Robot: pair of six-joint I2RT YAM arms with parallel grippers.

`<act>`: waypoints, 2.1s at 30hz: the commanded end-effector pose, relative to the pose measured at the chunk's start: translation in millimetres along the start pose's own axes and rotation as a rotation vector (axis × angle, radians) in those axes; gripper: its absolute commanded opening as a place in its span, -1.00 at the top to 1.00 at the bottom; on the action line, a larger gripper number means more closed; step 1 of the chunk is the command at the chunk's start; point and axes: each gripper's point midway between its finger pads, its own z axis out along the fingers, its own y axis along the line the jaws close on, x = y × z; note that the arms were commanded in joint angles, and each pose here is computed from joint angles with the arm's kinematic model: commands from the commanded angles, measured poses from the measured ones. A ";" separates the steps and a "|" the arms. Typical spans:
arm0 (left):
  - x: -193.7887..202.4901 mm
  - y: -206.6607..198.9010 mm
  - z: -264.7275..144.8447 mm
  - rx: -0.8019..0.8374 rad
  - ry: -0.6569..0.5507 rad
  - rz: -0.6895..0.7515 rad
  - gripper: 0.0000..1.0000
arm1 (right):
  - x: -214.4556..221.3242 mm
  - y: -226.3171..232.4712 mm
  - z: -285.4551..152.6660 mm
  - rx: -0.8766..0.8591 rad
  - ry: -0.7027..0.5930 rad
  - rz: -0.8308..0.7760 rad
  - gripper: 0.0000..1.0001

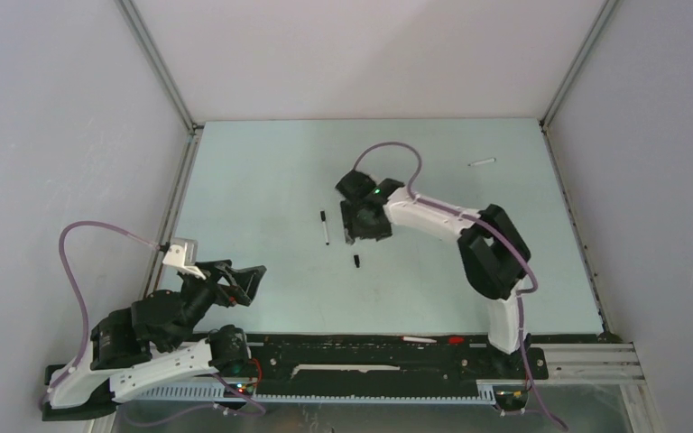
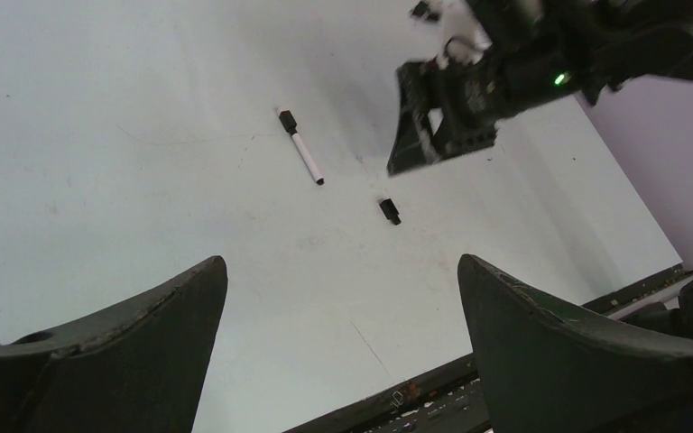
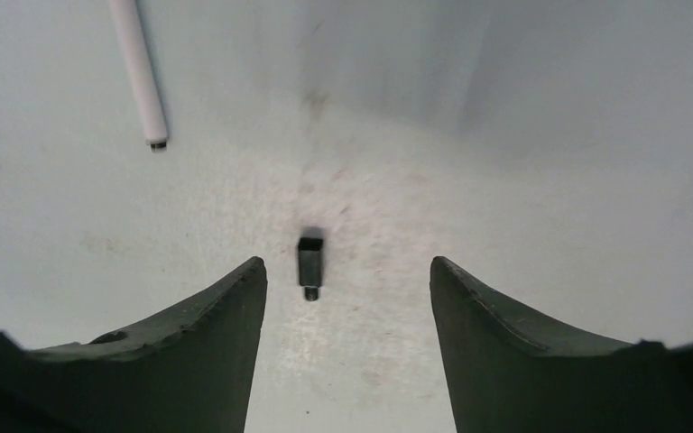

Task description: Insert the pens into the pen caps

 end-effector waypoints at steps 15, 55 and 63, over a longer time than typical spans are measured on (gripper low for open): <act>-3.0 -2.3 1.3 0.015 -0.025 0.004 -1.00 | -185.0 -270.2 -42.2 0.289 -0.226 0.495 -0.35; -27.0 22.8 -27.6 0.076 -0.194 -0.169 -0.99 | -214.8 -421.2 65.7 0.184 -0.187 0.932 -0.17; -29.2 28.5 -31.4 0.070 -0.212 -0.196 -1.00 | -199.5 -409.4 83.6 0.180 -0.110 0.974 0.21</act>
